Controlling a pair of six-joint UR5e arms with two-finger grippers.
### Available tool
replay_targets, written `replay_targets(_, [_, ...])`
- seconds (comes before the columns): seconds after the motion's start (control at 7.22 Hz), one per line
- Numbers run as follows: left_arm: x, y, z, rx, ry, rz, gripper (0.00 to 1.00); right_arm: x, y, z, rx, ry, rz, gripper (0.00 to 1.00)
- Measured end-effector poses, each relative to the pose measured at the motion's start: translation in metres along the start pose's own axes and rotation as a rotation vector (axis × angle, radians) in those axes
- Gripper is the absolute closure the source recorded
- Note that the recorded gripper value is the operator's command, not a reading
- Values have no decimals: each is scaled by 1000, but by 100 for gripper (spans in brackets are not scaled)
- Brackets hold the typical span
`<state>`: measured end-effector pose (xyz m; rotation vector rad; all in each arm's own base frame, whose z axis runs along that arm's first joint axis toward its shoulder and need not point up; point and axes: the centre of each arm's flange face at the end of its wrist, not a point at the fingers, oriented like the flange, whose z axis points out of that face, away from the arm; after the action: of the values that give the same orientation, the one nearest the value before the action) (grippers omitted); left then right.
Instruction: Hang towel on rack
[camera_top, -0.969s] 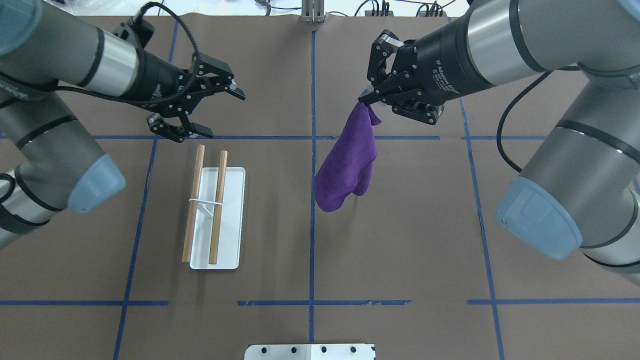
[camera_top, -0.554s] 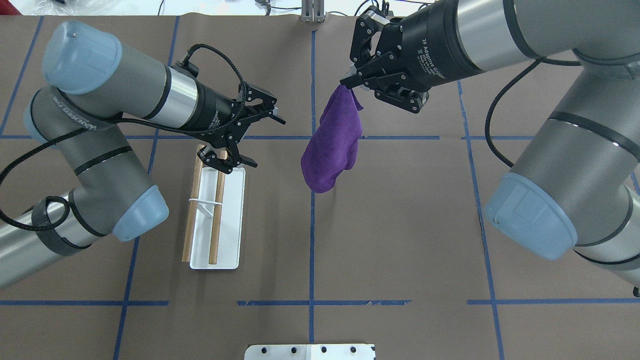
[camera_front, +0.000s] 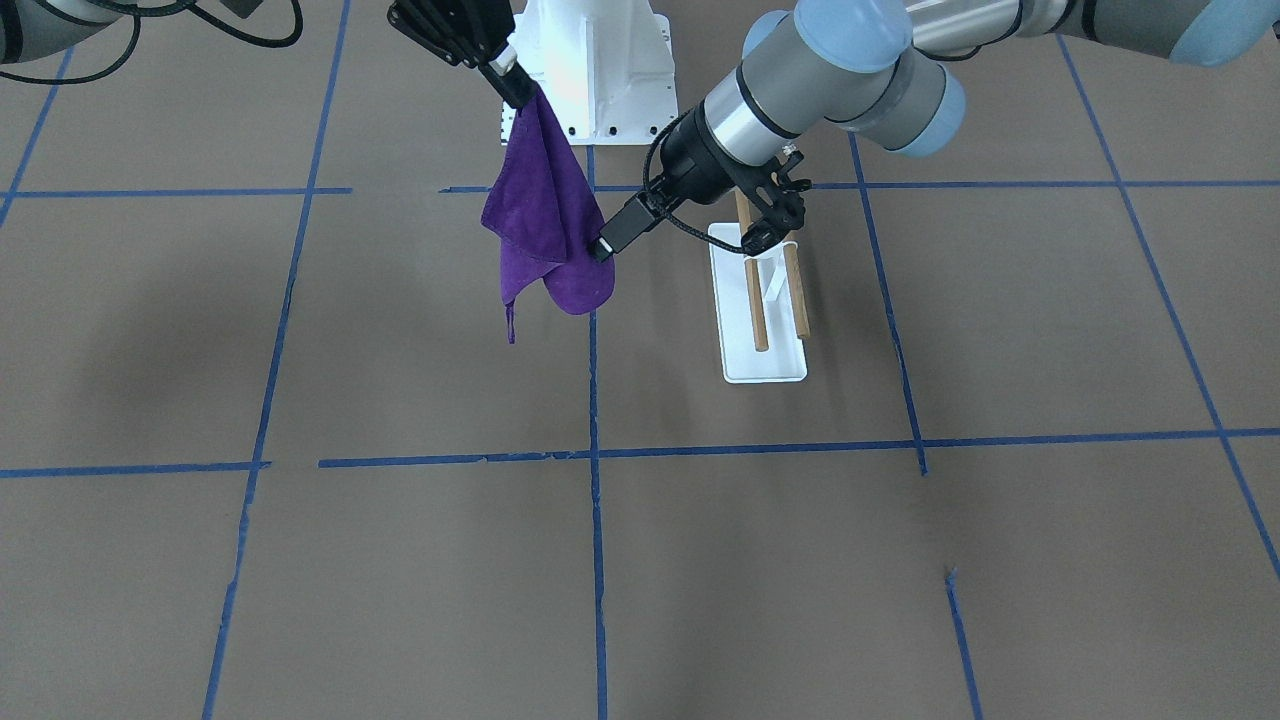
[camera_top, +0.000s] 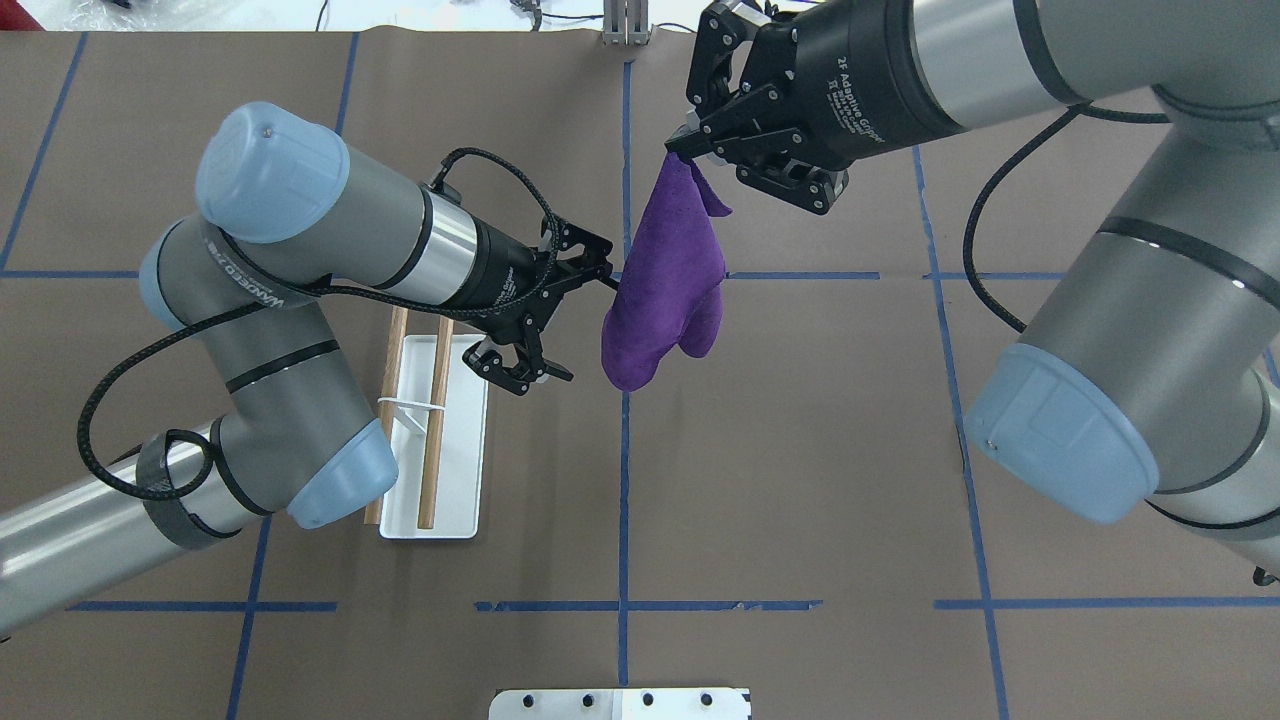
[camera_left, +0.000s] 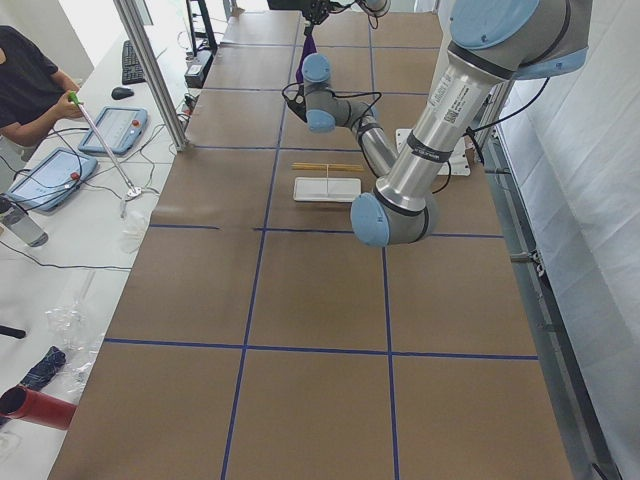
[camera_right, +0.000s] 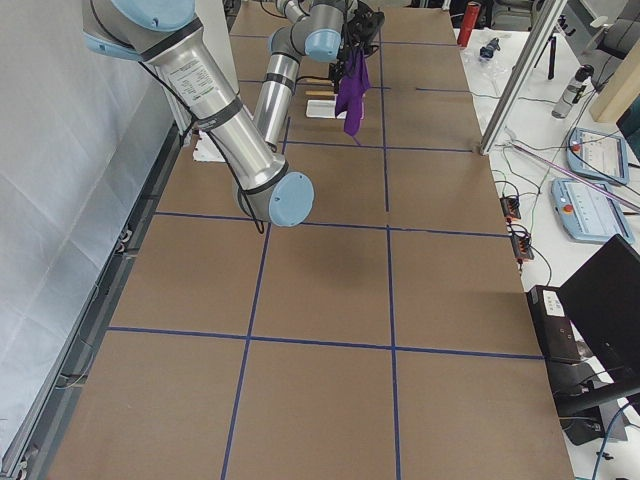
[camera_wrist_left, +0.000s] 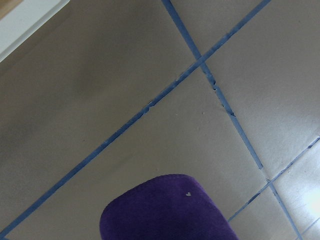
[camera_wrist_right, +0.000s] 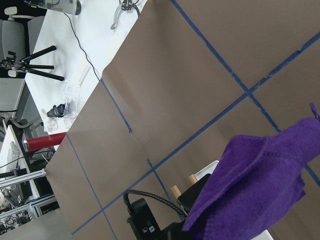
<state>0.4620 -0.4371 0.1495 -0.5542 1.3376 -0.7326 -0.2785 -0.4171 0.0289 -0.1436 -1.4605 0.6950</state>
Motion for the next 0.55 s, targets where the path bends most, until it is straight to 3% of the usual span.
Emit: replay_targets(0.55, [1, 7, 9, -1, 2, -32, 0, -3, 8, -8, -15, -19, 1, 100])
